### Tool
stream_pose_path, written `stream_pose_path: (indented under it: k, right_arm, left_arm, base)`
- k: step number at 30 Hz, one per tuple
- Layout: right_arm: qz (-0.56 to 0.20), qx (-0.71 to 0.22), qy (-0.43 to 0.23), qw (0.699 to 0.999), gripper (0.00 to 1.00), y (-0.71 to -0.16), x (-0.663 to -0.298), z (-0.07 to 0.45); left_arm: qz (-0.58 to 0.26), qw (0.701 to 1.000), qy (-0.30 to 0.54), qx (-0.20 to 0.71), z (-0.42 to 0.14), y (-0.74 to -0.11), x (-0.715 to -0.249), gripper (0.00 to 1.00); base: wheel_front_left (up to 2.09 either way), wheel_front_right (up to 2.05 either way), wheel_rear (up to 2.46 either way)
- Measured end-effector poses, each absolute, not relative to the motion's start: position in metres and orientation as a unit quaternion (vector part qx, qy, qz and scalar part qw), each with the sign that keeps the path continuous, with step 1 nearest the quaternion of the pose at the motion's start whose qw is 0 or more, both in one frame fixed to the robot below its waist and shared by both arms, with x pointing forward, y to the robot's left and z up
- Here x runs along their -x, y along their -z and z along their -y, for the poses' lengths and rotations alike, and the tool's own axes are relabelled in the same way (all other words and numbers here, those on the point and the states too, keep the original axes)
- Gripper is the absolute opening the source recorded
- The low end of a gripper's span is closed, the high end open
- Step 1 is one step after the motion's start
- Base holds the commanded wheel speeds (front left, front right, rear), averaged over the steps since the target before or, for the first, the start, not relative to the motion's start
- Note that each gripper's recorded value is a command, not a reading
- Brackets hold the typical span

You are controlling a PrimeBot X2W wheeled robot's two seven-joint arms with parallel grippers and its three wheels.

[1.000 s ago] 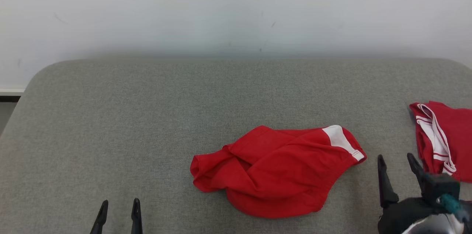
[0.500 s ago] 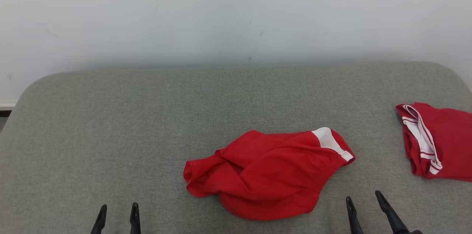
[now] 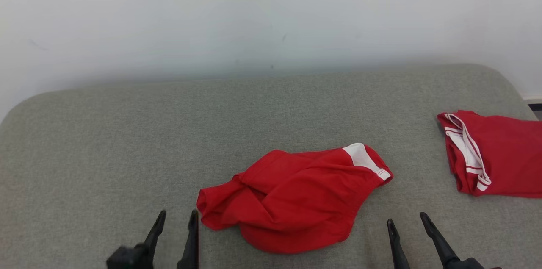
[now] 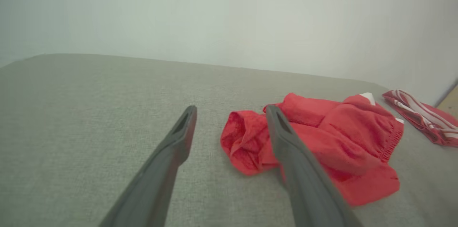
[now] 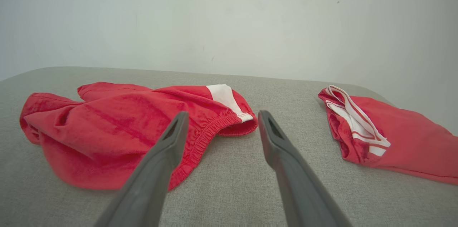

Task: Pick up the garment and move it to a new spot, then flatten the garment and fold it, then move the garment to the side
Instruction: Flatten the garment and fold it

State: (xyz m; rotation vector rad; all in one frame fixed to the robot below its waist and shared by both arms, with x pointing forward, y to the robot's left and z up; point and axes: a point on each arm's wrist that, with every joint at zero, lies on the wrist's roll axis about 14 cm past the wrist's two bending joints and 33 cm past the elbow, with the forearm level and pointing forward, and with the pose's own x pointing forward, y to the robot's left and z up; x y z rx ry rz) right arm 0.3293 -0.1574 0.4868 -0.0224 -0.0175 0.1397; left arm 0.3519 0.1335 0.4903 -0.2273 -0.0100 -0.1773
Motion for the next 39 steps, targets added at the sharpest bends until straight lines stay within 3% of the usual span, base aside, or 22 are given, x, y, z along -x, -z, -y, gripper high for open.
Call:
stream_pose_path:
  k: [11,23,24,25,26,27,28,36,39]
  right_arm:
    - [0.005,-0.002,-0.044,0.999,1.0,-0.485,-0.324,0.17]
    - [-0.008,-0.012,0.025,1.0,1.0,-0.478,-0.309,0.209]
    - [-0.009,-0.013,0.029,0.999,1.0,-0.478,-0.308,0.21]
    - [-0.01,-0.013,0.03,0.999,1.0,-0.477,-0.307,0.211]
    - [-0.011,-0.015,0.032,0.999,1.0,-0.477,-0.307,0.212]
    - [-0.011,-0.015,0.031,0.999,1.0,-0.477,-0.307,0.211]
    - [-0.01,-0.015,0.031,0.999,1.0,-0.477,-0.308,0.211]
    - [0.001,-0.02,0.016,1.0,1.0,-0.482,-0.314,0.203]
    - [0.005,-0.021,0.012,1.0,1.0,-0.485,-0.314,0.201]
  left_arm:
    - [-0.141,0.961,0.209,0.113,-0.049,-0.479,-0.427,1.0]
    - [-0.277,0.923,0.248,0.103,-0.002,-0.424,-0.433,1.0]
    - [-0.279,0.92,0.255,0.108,0.003,-0.423,-0.432,0.91]
    - [-0.281,0.917,0.258,0.114,0.006,-0.423,-0.432,0.64]
    - [-0.282,0.915,0.265,0.114,0.009,-0.423,-0.43,0.46]
    - [-0.278,0.915,0.267,0.114,0.01,-0.424,-0.43,0.09]
    - [-0.269,0.917,0.269,0.116,0.012,-0.427,-0.431,0.0]
    - [-0.047,0.956,0.26,0.131,0.007,-0.535,-0.478,0.0]
    - [0.051,0.957,0.252,0.132,0.003,-0.594,-0.491,0.0]
  base:
    - [0.0,0.0,0.0]
    - [0.0,0.0,0.0]
    - [0.0,0.0,0.0]
    - [0.0,0.0,0.0]
    - [0.0,0.0,0.0]
    - [0.0,0.0,0.0]
    - [0.0,0.0,0.0]
    - [0.0,0.0,0.0]
    - [0.0,0.0,0.0]
